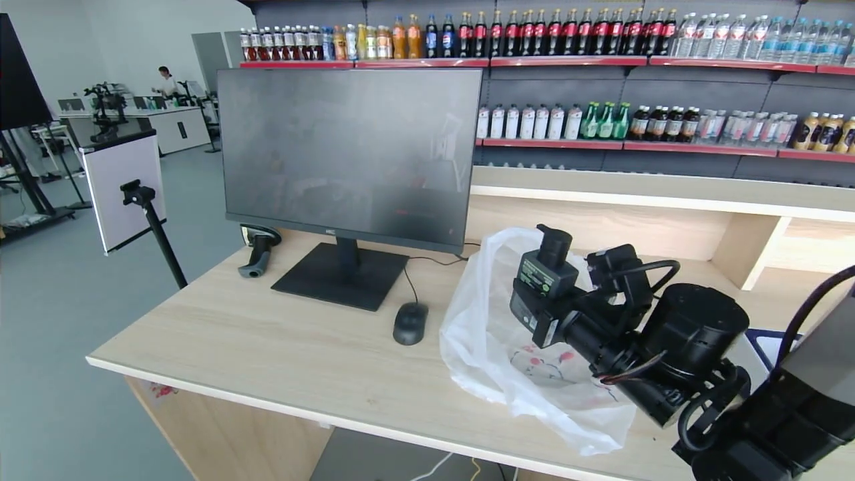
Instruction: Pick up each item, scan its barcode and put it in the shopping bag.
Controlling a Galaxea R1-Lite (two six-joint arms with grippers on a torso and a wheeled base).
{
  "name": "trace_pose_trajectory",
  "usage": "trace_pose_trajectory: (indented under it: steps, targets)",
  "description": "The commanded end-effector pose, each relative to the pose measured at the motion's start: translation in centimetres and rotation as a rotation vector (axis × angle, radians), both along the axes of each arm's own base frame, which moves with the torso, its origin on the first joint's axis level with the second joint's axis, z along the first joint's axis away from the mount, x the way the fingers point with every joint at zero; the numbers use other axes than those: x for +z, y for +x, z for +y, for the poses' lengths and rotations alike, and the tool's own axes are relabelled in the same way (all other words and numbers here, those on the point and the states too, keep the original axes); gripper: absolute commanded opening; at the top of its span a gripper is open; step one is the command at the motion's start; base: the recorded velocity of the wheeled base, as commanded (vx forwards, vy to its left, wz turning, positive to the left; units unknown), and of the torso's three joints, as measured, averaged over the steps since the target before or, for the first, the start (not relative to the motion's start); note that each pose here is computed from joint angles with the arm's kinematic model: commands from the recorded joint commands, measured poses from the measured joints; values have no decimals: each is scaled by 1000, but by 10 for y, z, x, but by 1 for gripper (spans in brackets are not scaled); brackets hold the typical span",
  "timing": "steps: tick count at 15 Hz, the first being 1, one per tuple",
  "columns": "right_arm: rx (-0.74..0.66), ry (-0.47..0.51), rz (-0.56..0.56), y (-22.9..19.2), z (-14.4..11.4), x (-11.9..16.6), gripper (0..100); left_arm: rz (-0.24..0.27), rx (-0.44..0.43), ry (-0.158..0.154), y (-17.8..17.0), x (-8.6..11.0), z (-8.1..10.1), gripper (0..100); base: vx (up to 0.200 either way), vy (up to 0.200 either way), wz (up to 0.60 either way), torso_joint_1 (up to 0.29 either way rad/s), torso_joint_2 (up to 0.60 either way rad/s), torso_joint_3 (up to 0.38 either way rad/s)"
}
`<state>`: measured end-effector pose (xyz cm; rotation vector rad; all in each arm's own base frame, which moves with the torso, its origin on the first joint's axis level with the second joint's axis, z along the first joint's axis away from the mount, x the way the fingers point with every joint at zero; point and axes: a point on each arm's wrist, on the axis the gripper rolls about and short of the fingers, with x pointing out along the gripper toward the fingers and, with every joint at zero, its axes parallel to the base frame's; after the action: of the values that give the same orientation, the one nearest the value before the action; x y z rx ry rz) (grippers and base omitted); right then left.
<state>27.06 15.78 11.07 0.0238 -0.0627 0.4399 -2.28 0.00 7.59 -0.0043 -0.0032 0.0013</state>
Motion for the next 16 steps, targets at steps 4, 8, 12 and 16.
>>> trace_pose_trajectory:
  steps: [4, 8, 12, 16]
  targets:
    - [5, -32, 44, 28, 18, -33, 0, -1, 0, 0, 0, 0, 0, 100, 0, 0, 0, 0, 0, 0]
    - [-68, -25, 4, 60, 7, -37, 0, 0, 0, 1, 0, 0, 0, 100, 0, 0, 0, 0, 0, 0]
    - [-74, -41, 31, 60, 4, -47, 0, 0, 0, 1, 0, 0, 0, 100, 0, 0, 0, 0, 0, 0]
    - [-57, -61, 65, 57, 10, -59, 0, 3, 0, 1, 0, 0, 0, 100, 0, 0, 0, 0, 0, 0]
